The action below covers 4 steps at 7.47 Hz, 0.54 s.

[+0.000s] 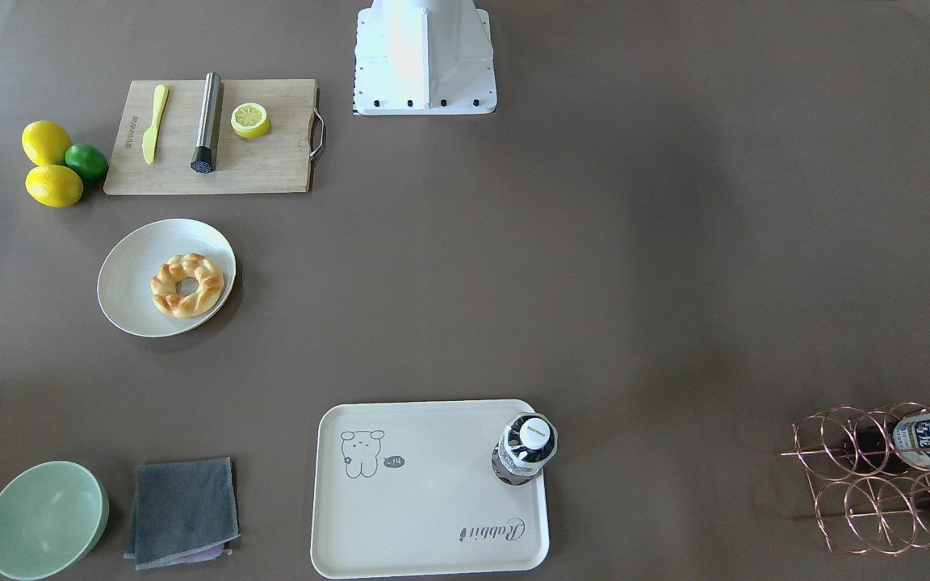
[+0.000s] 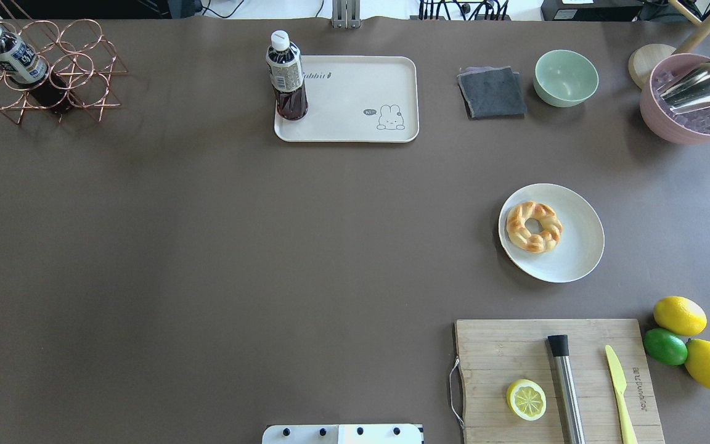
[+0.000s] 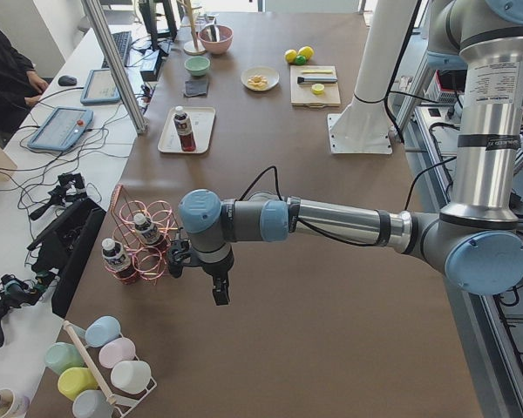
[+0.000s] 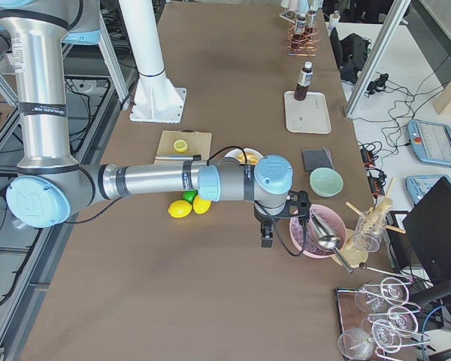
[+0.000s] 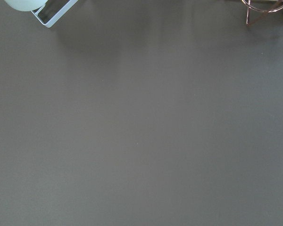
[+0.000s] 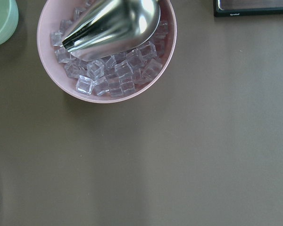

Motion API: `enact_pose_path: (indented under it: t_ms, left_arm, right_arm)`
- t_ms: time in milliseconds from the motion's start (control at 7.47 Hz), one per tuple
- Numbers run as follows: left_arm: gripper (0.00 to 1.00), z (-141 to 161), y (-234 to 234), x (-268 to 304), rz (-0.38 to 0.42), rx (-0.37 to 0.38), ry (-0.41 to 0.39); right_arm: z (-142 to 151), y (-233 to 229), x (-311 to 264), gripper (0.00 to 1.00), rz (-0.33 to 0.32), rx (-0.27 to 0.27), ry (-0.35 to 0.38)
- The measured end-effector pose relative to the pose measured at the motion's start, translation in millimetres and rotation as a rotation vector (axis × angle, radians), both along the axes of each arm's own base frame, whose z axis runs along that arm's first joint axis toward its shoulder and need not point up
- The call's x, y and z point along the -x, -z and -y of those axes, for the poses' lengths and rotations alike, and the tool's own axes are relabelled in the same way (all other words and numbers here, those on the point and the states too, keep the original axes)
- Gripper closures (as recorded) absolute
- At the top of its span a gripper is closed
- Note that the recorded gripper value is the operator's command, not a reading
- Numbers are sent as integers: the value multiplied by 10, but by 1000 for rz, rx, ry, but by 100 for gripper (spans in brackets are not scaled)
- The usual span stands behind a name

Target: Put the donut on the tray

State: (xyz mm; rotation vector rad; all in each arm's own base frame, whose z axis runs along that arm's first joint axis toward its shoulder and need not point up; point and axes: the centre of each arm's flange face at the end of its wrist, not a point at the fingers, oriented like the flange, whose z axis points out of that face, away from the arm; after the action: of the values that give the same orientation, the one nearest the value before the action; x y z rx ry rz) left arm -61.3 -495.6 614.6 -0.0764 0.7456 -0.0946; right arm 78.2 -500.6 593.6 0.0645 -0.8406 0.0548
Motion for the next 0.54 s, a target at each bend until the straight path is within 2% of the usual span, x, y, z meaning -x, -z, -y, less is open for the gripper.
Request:
enact_pose_path:
  t_ms: [536]
  left_arm:
    - [2, -1, -8, 0, -1, 2, 0]
  right_arm:
    - [-42, 26, 37, 0, -6, -7, 8]
